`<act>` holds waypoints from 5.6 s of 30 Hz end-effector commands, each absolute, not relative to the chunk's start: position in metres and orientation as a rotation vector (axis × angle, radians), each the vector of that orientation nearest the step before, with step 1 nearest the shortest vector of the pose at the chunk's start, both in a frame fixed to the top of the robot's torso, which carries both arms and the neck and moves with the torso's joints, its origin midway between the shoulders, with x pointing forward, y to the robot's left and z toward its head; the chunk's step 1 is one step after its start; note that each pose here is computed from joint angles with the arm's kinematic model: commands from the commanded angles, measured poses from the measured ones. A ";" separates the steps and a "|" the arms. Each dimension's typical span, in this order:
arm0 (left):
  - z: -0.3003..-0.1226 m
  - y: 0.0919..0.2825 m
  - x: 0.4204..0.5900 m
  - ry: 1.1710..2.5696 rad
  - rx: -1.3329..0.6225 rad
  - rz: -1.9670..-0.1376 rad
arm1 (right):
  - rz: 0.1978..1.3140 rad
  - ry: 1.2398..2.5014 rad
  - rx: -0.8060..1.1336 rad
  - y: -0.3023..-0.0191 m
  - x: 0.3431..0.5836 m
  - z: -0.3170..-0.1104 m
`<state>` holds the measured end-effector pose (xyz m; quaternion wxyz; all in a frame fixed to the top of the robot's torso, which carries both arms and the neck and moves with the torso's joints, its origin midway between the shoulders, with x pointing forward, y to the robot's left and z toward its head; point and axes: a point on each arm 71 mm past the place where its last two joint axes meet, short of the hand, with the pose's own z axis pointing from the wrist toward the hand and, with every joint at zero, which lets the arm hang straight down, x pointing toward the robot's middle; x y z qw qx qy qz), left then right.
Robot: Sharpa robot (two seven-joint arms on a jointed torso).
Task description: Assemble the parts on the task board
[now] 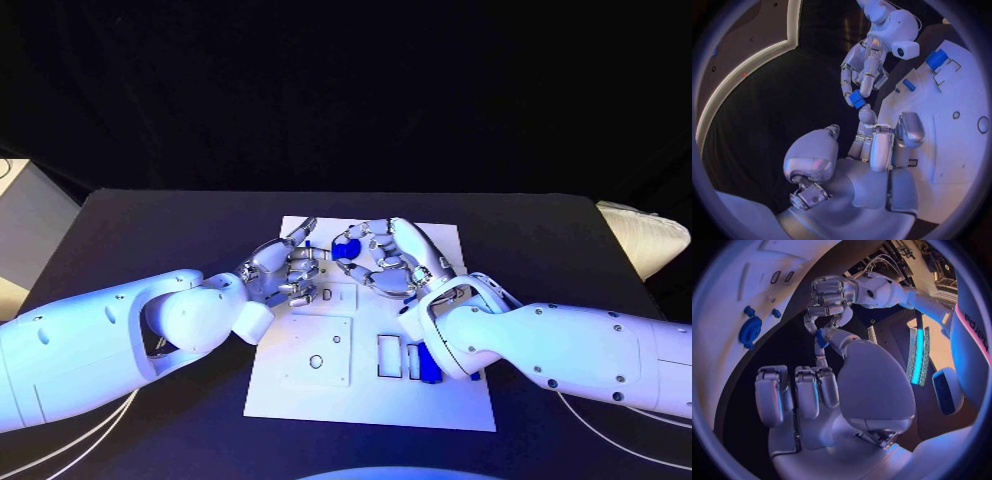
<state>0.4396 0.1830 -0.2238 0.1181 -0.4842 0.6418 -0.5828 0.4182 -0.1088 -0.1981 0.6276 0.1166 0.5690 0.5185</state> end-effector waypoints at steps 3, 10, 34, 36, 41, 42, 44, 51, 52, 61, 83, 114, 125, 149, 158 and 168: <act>-0.223 0.184 0.441 1.860 -1.400 -1.687 | 1.198 1.294 0.261 -0.108 0.415 -0.197; -0.226 0.192 0.445 1.850 -1.409 -1.578 | 1.198 1.279 0.269 -0.108 0.413 -0.195; -0.207 0.239 0.455 1.564 -1.324 -1.557 | 0.985 1.489 0.139 -0.099 0.420 -0.214; -0.205 0.240 0.455 1.547 -1.331 -1.566 | 0.973 1.496 0.134 -0.098 0.420 -0.217; -0.203 0.241 0.455 1.521 -1.337 -1.576 | 0.954 1.505 0.128 -0.096 0.420 -0.225; -0.203 0.241 0.455 1.519 -1.337 -1.577 | 0.951 1.506 0.127 -0.095 0.420 -0.227; -0.202 0.241 0.455 1.516 -1.342 -1.581 | 0.947 1.508 0.126 -0.094 0.420 -0.230; -0.202 0.242 0.455 1.497 -1.359 -1.591 | 0.939 1.510 0.120 -0.093 0.418 -0.238; -0.201 0.242 0.455 1.495 -1.360 -1.592 | 0.938 1.511 0.120 -0.093 0.418 -0.239; -0.201 0.241 0.455 1.496 -1.367 -1.595 | 0.929 1.522 0.118 -0.089 0.419 -0.247; -0.203 0.240 0.455 1.508 -1.374 -1.592 | 0.895 1.545 0.098 -0.087 0.422 -0.255; -0.203 0.241 0.456 1.513 -1.377 -1.588 | 0.887 1.533 0.067 -0.085 0.420 -0.253; -0.203 0.240 0.456 1.517 -1.377 -1.588 | 0.880 1.548 0.064 -0.085 0.420 -0.255; -0.203 0.241 0.456 1.519 -1.376 -1.587 | 0.869 1.563 0.061 -0.085 0.421 -0.256; -0.203 0.241 0.456 1.520 -1.377 -1.586 | 0.871 1.562 0.063 -0.085 0.421 -0.256; -0.204 0.241 0.456 1.521 -1.377 -1.586 | 0.868 1.569 0.062 -0.085 0.421 -0.256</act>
